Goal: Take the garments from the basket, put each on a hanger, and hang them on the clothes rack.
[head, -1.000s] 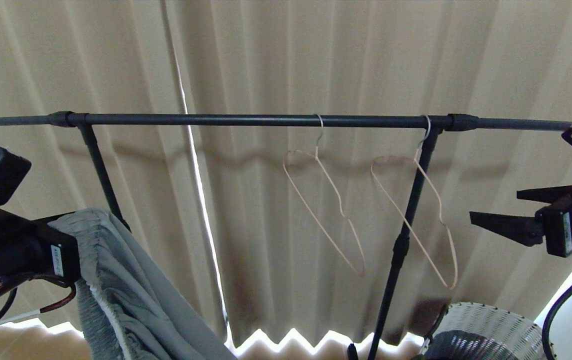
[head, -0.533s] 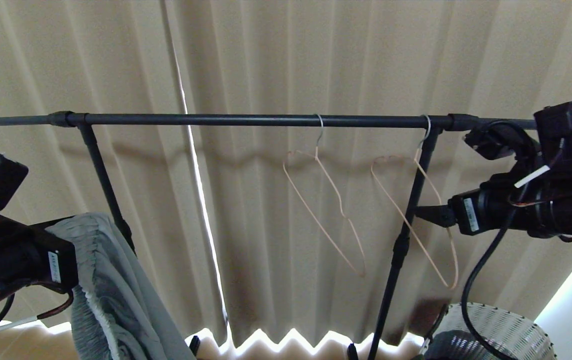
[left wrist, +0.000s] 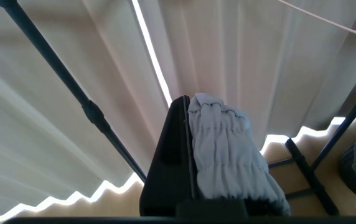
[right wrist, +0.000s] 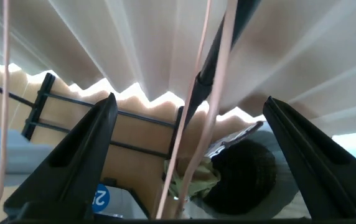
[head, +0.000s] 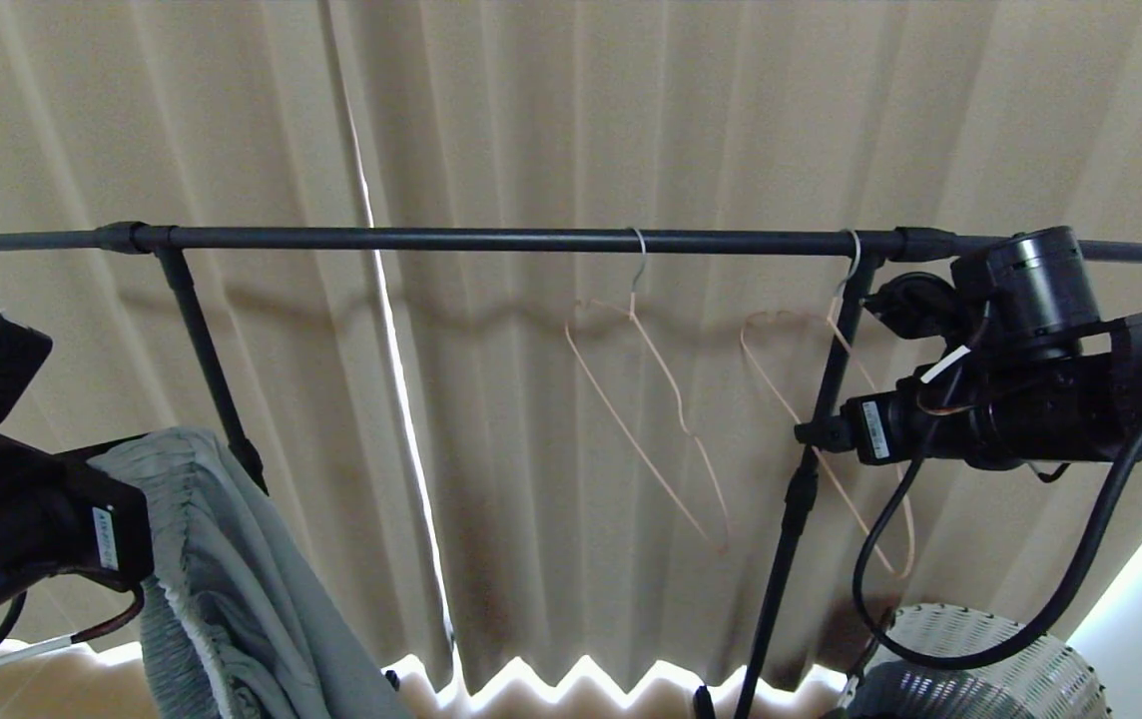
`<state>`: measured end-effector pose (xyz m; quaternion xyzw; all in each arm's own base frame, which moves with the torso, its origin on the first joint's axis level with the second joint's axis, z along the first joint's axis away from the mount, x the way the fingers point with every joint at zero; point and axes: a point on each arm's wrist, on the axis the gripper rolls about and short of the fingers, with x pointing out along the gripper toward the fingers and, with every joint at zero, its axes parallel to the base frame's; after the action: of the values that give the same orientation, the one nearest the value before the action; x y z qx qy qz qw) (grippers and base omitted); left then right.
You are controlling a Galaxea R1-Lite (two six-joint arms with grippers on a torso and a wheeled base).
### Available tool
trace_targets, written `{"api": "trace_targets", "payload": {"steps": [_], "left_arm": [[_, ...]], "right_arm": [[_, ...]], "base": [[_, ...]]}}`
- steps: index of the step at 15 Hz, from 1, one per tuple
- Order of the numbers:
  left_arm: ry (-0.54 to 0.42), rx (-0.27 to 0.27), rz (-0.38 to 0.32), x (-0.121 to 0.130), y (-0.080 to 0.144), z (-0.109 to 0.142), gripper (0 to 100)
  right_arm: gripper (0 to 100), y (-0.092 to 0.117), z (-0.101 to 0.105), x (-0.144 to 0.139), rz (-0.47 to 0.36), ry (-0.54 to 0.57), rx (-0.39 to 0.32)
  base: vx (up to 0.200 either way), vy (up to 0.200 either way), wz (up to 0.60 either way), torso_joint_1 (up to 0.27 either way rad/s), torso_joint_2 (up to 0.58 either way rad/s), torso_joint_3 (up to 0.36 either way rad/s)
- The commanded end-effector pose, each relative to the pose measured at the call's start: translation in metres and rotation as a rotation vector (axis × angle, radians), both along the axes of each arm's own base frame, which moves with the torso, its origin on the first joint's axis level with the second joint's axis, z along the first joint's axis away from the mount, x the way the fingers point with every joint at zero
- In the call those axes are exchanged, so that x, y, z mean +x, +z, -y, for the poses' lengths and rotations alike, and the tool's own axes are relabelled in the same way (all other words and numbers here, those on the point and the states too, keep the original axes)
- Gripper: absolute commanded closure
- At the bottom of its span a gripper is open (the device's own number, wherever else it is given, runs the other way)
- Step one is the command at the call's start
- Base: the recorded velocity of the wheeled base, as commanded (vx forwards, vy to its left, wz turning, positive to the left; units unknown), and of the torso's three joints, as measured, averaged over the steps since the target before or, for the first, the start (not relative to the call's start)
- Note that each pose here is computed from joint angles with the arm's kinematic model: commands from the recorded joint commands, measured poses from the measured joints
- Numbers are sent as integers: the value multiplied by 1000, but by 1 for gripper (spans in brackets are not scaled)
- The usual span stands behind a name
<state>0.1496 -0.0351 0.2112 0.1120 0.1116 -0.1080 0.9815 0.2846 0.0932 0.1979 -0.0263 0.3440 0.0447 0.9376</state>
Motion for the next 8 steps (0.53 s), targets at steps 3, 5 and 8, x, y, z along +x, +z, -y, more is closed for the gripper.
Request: {"api": "trace_targets", "payload": {"steps": [3,5,8], "left_arm": [[-1,5,5,1,1,0,100],[-3,11,6,1,1,0,100],[-1,13,6,1,1,0,100]], "right_arm": [[0,-2,1,1,-5,-23,-1],[0,-1,1,0,-2,-26,-2],[100,-2,1,1,-3,-30,2]], "base": [[0,0,0,0,0,0],[0,0,0,0,0,0],[0,0,0,0,0,0]]}}
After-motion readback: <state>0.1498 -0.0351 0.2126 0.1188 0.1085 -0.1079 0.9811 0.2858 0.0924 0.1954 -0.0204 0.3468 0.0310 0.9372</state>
